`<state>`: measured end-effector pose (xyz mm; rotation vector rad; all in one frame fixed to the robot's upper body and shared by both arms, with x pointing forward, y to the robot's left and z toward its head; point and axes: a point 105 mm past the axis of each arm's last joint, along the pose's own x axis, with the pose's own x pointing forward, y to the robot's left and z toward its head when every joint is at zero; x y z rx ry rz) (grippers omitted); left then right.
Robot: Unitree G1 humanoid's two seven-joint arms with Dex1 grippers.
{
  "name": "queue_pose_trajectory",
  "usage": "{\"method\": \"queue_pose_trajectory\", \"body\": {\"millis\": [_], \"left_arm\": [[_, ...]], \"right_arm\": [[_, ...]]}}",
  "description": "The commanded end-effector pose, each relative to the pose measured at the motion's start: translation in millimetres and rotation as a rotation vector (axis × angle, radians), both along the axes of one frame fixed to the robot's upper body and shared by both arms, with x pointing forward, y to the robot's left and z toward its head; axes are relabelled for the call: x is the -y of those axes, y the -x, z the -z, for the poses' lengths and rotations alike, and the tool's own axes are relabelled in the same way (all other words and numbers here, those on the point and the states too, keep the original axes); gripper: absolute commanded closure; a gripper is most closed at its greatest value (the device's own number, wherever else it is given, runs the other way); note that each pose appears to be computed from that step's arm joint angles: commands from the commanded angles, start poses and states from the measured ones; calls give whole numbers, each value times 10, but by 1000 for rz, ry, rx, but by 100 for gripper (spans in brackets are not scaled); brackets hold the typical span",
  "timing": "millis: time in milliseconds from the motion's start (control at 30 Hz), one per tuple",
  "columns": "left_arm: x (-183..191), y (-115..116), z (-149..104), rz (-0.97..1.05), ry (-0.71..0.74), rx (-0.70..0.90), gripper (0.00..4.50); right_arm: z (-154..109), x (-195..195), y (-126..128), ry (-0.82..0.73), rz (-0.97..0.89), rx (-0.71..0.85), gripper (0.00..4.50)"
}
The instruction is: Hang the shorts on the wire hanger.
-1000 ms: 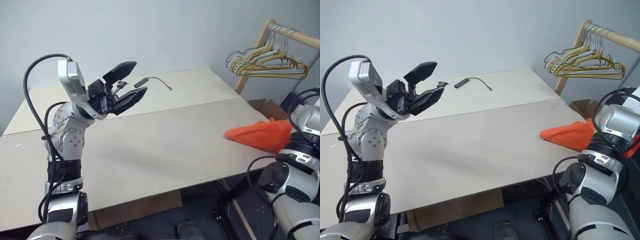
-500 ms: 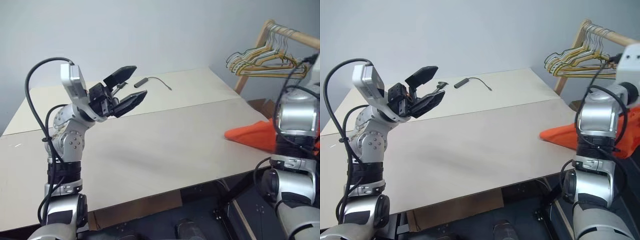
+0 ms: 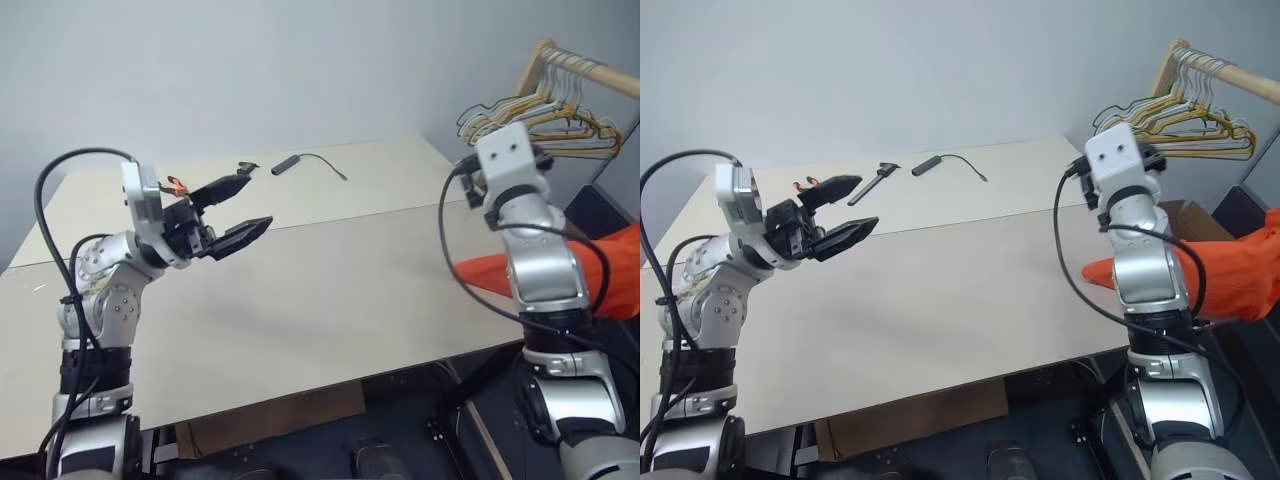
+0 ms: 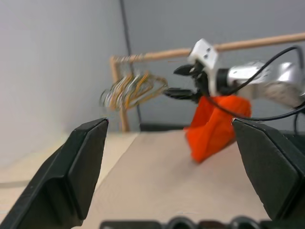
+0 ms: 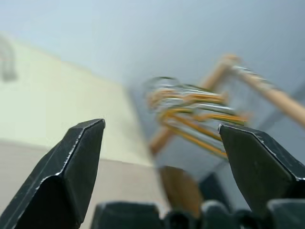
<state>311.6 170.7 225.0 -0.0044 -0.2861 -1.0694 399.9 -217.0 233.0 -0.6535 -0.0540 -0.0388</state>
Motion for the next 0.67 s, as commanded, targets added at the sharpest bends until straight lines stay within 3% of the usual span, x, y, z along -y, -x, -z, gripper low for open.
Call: {"method": "queue_pose_trajectory", "body": {"millis": [33,167,333,667], "left_arm": [[-135,47,-43,-75,-50,9,0],[-315,112,156,-160,-126,-43,0],[-408,237,356,-191,-202,-95,0],[-357,243,400,-214,-211,-96,0]], "right_arm": [[-66,-200,126,78,-170,-8,7],[272,-364,286,140,-367,-153,7],[506,-479,423,204,-518,-257,7],[600,-475,364,229,-533,-292,7]]}}
